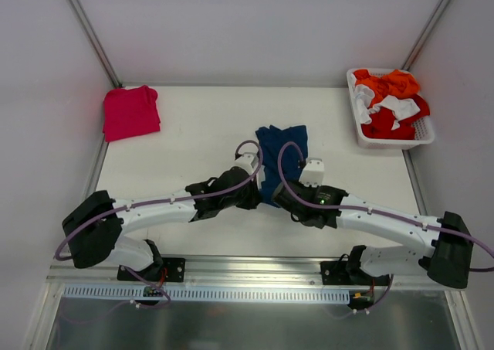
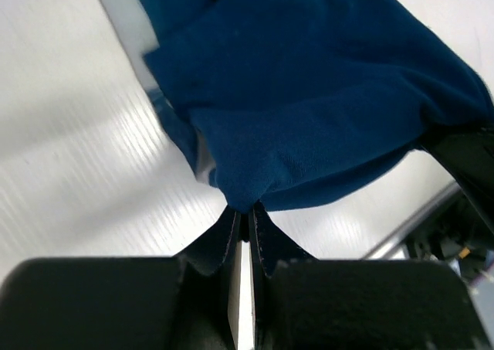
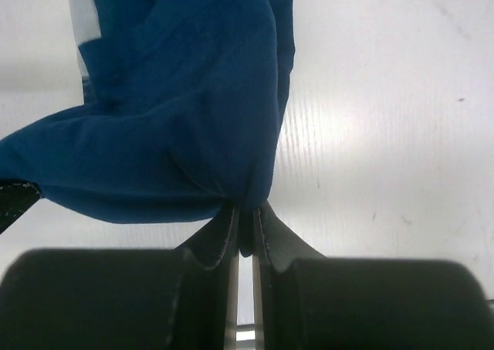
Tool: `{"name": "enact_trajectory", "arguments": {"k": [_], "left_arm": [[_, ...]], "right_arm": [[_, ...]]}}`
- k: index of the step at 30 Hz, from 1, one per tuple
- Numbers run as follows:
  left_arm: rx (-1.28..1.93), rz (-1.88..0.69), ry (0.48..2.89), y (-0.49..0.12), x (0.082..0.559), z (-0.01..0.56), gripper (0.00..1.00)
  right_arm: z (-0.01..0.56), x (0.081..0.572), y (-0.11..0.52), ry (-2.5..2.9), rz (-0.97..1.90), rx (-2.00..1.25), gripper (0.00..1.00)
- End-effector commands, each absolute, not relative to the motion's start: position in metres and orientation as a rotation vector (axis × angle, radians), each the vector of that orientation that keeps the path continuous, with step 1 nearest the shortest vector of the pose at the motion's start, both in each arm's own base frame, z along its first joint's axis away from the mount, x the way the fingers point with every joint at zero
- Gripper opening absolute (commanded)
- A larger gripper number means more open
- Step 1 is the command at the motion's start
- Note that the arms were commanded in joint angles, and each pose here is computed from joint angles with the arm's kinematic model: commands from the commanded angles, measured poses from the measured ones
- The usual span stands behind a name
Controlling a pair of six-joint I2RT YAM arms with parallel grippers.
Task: Fold and stack the t-shirts
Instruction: Grab one side of the 2/3 rectangular tshirt with both arms, then fold the long partially folded tshirt into a neat square
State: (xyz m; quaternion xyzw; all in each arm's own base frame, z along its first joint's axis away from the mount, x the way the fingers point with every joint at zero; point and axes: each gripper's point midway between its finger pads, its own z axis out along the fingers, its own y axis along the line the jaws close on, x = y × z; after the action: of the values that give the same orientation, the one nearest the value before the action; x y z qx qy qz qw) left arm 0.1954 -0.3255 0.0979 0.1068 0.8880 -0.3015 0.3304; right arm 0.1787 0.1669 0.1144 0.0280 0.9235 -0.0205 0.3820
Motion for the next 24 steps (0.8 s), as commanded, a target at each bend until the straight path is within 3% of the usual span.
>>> {"name": "enact_trajectory", "arguments": {"k": [1, 24], "left_arm": [[0.314, -0.658, 2.268, -0.322, 0.227, 0.106, 0.00], [0.220, -0.542, 2.229, -0.333, 0.374, 0.130, 0.00]], "right_arm": [[0.138, 0.200, 0.155, 2.273, -0.195, 0.025, 0.01], [0.132, 0.335, 0.166, 2.279, -0.241, 0.053, 0.01]]}}
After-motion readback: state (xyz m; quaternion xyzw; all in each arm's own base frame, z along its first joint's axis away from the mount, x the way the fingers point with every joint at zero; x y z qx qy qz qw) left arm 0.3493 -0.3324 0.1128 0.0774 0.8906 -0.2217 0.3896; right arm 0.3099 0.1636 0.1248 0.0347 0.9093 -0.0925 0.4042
